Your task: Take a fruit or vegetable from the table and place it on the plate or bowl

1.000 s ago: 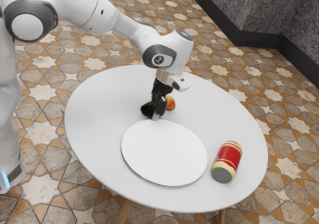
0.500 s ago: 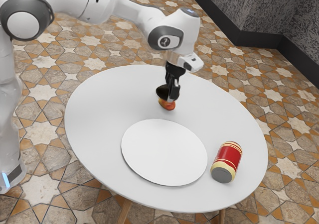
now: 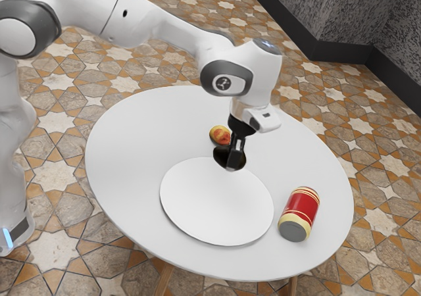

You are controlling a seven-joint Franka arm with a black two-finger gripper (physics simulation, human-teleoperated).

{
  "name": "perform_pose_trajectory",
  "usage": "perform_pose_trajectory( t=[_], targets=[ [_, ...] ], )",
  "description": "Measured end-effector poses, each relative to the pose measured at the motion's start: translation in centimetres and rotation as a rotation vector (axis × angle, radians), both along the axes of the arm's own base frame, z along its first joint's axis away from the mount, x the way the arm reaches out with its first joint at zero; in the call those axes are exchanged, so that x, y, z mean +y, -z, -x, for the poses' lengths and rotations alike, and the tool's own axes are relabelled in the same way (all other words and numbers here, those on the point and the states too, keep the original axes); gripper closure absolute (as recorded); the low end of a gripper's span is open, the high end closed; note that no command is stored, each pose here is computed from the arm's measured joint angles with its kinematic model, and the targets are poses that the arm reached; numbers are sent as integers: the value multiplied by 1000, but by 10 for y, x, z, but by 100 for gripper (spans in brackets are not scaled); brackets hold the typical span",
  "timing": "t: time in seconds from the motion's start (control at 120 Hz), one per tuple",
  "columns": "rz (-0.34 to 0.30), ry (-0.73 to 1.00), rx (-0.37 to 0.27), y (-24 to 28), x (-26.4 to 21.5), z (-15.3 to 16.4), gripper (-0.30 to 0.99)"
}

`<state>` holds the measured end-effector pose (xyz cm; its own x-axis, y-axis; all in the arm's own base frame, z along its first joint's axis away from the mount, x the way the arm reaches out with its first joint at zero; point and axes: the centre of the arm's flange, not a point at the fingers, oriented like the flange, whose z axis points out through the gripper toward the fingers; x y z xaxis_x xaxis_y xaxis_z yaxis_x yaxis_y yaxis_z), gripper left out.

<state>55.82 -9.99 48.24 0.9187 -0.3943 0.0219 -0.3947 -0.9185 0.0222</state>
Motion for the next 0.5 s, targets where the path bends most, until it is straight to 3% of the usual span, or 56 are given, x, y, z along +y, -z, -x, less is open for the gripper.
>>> perform_pose_trajectory(
  t=[0.333, 0.4, 0.5],
  targets=[
    [0, -30, 3, 4, 20, -1, 37],
    [2, -25, 3, 4, 17, -1, 22],
    [6, -7, -1, 3, 8, -1, 11]
  ],
)
